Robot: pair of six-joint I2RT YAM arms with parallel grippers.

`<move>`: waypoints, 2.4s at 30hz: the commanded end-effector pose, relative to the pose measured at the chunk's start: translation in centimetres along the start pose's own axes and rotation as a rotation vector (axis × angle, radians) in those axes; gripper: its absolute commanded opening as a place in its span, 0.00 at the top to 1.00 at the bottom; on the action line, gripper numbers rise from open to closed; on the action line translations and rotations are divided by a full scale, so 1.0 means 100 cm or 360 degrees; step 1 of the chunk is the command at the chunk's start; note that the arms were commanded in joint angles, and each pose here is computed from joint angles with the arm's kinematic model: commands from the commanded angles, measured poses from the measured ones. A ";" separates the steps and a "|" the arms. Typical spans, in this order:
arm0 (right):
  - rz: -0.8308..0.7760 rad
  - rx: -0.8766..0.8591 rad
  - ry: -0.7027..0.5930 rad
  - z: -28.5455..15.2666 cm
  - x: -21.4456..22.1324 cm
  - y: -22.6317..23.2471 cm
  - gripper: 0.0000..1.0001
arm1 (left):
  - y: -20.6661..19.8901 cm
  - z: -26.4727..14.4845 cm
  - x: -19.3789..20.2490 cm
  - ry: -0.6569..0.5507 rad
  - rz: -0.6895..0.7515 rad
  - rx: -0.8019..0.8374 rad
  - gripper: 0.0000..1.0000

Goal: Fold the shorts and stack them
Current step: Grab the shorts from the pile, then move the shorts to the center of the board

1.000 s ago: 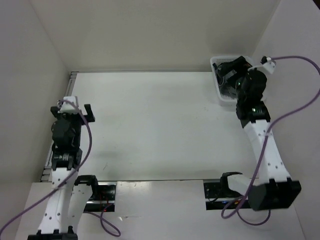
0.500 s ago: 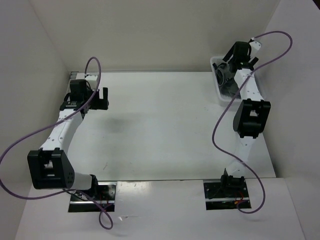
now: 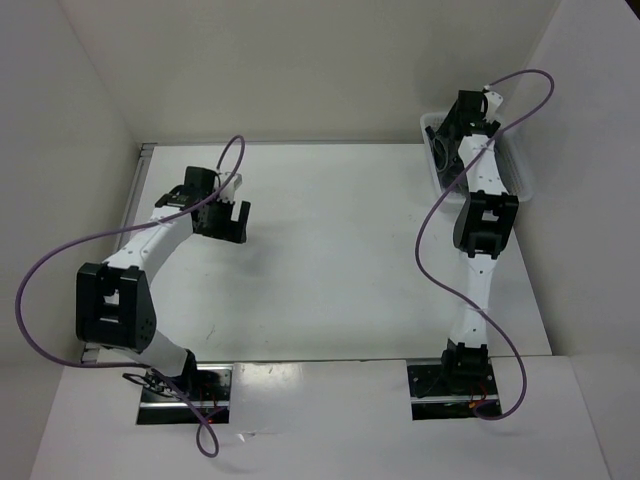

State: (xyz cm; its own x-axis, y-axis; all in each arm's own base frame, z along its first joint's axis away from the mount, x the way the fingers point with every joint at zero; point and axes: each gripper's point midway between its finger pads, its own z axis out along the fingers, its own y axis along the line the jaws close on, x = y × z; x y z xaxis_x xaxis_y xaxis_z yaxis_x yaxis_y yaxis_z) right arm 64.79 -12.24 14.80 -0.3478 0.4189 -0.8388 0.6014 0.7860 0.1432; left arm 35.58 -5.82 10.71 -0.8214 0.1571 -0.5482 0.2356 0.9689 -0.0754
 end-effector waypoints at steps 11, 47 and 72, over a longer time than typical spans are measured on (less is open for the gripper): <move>-0.0172 -0.0047 0.0118 -0.009 0.027 -0.025 0.45 | -0.001 -0.003 -0.024 -0.0109 0.0057 -0.0063 0.00; -0.0141 -0.1426 -0.1243 -0.525 -0.181 0.164 0.93 | -0.003 -0.119 -0.046 -0.0891 0.0106 -0.0181 0.00; -0.0854 -0.1517 0.0083 -0.404 0.182 0.216 0.17 | -0.002 -0.092 -0.010 -0.0737 0.0079 -0.0105 0.00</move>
State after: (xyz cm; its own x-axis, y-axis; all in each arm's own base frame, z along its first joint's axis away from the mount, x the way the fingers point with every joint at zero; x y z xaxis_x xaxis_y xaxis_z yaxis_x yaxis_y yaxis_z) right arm 44.27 26.73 23.91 -0.4483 -0.0790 -0.8904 -0.3561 0.9294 0.0968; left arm 31.45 -4.08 18.75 -0.5098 0.1164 -0.8524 0.2020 0.9793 0.0129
